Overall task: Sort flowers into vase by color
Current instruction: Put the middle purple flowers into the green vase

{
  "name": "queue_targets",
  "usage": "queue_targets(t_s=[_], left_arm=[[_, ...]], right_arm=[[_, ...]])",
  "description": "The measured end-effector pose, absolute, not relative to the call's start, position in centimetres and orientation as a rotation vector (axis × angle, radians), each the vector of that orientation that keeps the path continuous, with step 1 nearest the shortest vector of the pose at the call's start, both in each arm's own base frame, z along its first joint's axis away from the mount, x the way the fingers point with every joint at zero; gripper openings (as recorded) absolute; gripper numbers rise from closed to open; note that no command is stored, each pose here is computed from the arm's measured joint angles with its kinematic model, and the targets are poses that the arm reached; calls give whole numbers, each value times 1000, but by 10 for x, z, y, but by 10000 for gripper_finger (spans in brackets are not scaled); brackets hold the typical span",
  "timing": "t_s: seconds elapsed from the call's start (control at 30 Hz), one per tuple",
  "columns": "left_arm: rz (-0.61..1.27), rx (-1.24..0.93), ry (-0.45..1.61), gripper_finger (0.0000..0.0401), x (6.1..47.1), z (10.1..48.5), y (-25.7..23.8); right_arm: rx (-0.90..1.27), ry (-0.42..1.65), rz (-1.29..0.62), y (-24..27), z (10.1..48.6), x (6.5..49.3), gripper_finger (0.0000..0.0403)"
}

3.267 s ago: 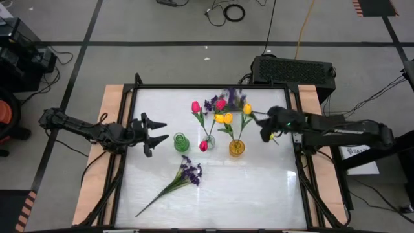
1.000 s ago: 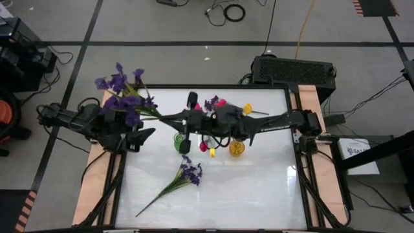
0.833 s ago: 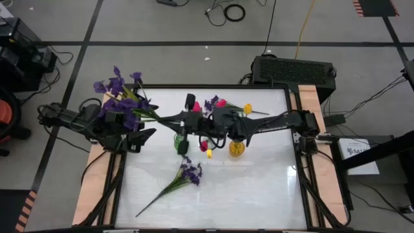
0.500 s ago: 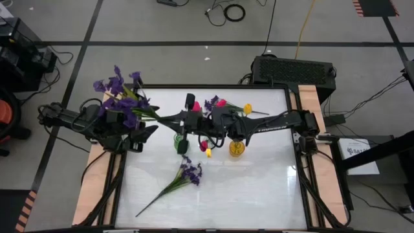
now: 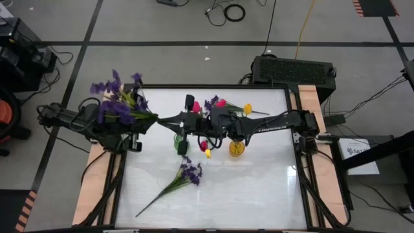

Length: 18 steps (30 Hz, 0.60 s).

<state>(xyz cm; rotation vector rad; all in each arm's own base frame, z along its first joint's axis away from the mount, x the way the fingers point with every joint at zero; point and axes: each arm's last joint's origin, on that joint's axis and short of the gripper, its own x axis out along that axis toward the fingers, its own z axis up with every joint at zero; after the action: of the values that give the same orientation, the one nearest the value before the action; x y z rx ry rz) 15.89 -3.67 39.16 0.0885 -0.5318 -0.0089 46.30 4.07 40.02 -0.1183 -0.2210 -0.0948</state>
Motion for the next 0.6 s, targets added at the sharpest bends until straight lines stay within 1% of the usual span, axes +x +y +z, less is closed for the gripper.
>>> queue_targets(t_s=[0.07, 0.13, 0.3, 0.4, 0.47, 0.6], left_arm=[[-11, 89, -520, 24, 157, 391, -36], [-19, 76, -513, 25, 155, 391, -36], [-24, 69, -545, 17, 136, 397, -31], [-31, 67, -571, 17, 122, 401, -28], [-29, 72, -565, 17, 114, 401, -25], [46, 89, -497, 16, 105, 397, -21]], right_arm=[[-120, -211, -94, 41, 399, 463, 20], [-117, -196, -94, 42, 398, 463, 44], [-106, -123, -83, 45, 406, 452, 129], [-98, -107, -98, 44, 423, 435, 178], [-97, -105, -113, 42, 438, 420, 203], [-114, -106, -111, 40, 473, 378, 235]])
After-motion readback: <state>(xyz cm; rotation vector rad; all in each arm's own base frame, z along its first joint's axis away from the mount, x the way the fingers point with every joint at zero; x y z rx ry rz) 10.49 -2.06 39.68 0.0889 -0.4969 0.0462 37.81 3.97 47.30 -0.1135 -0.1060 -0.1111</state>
